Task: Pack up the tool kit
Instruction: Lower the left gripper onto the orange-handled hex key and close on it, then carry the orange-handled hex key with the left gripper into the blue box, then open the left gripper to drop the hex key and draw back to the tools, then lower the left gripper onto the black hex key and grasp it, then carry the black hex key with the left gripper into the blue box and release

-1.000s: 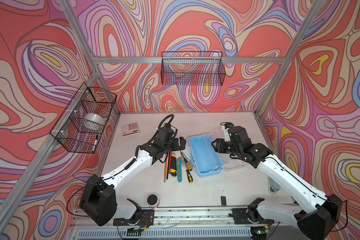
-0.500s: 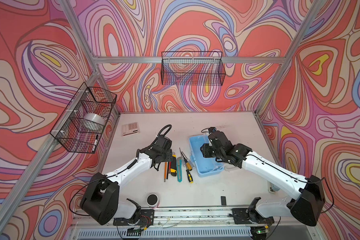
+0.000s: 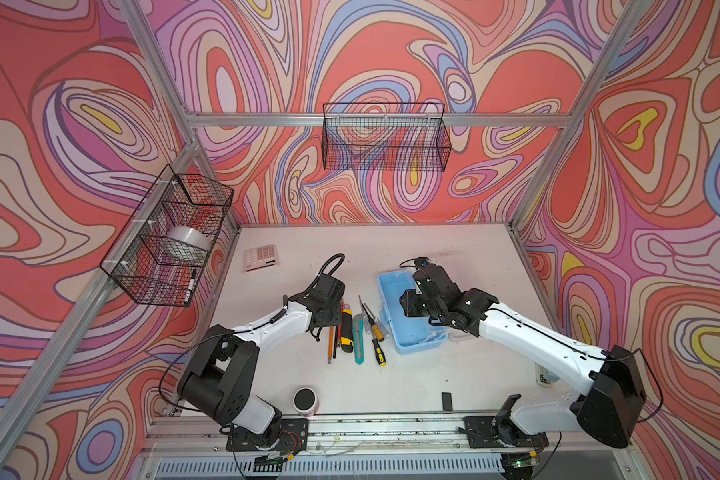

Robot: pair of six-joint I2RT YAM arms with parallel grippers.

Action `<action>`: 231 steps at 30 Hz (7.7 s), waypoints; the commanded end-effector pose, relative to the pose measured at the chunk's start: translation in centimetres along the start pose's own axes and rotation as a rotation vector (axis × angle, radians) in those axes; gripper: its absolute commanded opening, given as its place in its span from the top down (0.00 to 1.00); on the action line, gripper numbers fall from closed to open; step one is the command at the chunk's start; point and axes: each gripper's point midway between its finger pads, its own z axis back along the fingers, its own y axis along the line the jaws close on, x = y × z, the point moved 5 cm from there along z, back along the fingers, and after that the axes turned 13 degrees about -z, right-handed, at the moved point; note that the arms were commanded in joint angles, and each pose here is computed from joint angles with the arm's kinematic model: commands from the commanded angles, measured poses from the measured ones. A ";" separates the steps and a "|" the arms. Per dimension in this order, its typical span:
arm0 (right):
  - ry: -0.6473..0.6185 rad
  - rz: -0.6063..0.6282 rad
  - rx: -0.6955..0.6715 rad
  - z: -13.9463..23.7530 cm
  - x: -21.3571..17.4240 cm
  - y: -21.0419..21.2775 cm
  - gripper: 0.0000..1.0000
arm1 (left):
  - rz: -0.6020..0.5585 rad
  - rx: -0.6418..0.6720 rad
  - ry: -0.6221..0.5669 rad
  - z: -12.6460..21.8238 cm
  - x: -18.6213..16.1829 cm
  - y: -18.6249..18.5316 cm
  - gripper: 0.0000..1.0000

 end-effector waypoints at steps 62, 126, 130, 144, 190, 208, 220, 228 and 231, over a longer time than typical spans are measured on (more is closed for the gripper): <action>-0.169 -0.066 0.036 3.0 1.4 -1.5 0.66 | 0.394 -0.658 -0.467 10.5 7.5 -13.2 1.00; -0.099 0.007 0.133 4.2 2.6 -1.6 0.65 | -0.018 -0.329 -0.355 8.1 7.6 -13.4 0.48; -0.071 0.019 0.164 4.2 2.4 -0.6 0.64 | -0.124 -0.149 -0.344 9.9 6.1 -9.6 0.45; 0.048 0.039 0.166 0.1 -0.6 1.8 0.66 | 0.022 -0.052 -0.153 3.8 1.9 0.2 0.47; 0.089 0.014 0.081 -2.6 -2.3 -0.1 0.68 | 0.008 -0.062 0.025 -4.3 -0.3 -0.6 0.70; 0.078 0.010 0.072 -2.8 -2.4 -0.4 0.68 | -0.028 0.088 0.097 -4.9 -1.5 1.2 1.00; 0.062 0.007 0.071 -2.5 -2.1 -0.4 0.68 | -0.001 -0.024 0.043 -2.3 0.3 0.1 1.00; 0.066 0.004 0.078 -2.6 -2.0 -0.3 0.68 | 0.055 -0.170 -0.040 1.3 1.9 -1.2 1.00; 0.067 -0.002 0.083 -2.6 -1.9 -0.3 0.68 | 0.087 -0.236 -0.090 3.3 2.7 -1.8 1.00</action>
